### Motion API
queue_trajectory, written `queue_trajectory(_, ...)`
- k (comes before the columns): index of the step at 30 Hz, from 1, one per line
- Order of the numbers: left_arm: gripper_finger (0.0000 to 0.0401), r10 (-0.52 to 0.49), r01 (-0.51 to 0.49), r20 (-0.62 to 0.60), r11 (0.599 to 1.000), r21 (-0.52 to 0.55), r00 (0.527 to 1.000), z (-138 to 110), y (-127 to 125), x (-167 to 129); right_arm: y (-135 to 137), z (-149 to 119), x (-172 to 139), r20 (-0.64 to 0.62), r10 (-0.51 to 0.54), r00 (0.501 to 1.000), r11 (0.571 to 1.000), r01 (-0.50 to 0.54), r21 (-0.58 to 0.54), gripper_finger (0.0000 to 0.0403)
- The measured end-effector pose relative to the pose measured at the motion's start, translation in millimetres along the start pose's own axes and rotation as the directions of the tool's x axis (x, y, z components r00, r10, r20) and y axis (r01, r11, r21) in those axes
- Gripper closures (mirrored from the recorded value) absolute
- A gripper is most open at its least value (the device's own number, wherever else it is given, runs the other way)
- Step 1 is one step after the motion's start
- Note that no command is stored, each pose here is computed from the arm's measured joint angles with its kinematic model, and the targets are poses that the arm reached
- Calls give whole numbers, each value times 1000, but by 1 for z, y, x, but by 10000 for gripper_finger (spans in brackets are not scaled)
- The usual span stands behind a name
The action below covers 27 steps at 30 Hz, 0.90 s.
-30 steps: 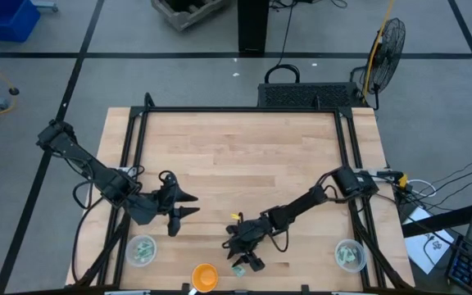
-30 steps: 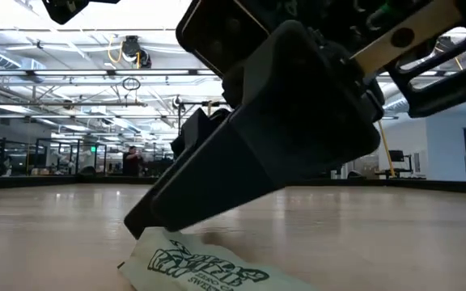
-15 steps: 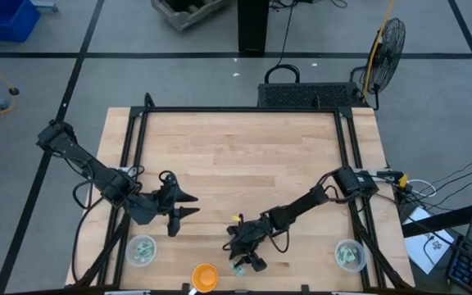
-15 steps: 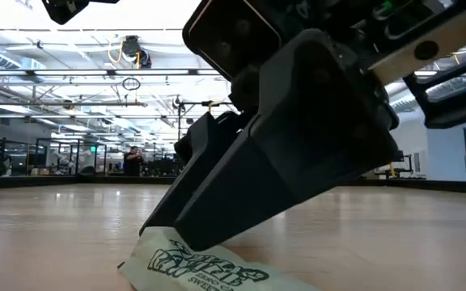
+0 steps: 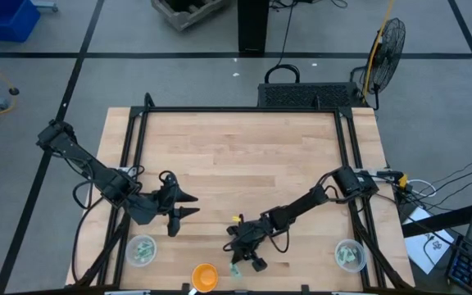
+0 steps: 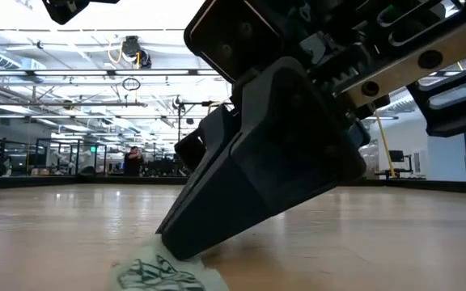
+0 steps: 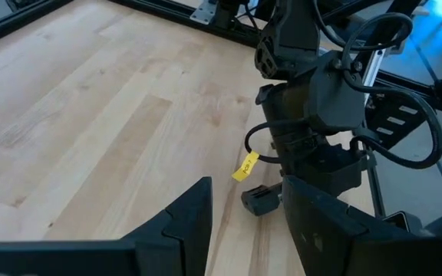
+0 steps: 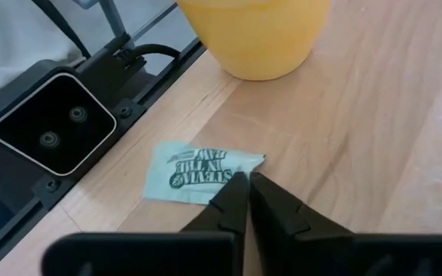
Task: Pick and place Stevia / Truvia into bins
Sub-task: Put the stevia packet into the right transparent container
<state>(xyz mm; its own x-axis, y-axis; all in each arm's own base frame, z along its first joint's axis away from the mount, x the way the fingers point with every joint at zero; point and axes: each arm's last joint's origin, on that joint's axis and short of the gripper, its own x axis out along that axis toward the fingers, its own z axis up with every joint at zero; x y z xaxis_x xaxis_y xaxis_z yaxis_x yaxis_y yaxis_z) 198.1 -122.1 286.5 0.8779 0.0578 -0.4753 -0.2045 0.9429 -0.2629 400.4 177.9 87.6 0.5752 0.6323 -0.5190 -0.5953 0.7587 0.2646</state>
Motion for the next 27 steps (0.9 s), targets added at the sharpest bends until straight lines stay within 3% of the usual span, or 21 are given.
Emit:
queue_trajectory(9, 238, 0, 0, 0, 1000, 0, 1000, 0, 0, 0, -5, 7, -4, 44, -20, 999, 999, 22, -46, 401)
queue_trajectory(13, 238, 1, -1, -1, 1000, 1, 1000, 0, 0, 0, -6, 15, -19, -16, -141, 990, 990, 141, -16, 402)
queue_trajectory(18, 238, 2, -2, -2, 1000, 2, 1000, 0, 0, 0, 5, 30, -64, -228, -170, 959, 984, 178, 13, 402)
queue_trajectory(23, 238, 2, -2, -2, 1000, 15, 1000, 0, 0, 0, 39, 48, -127, -406, -148, 902, 973, 206, 101, 402)
queue_trajectory(27, 238, 2, -2, -2, 1000, 17, 1000, 0, 0, 0, 75, 49, -175, -541, -105, 834, 901, 310, 304, 402)
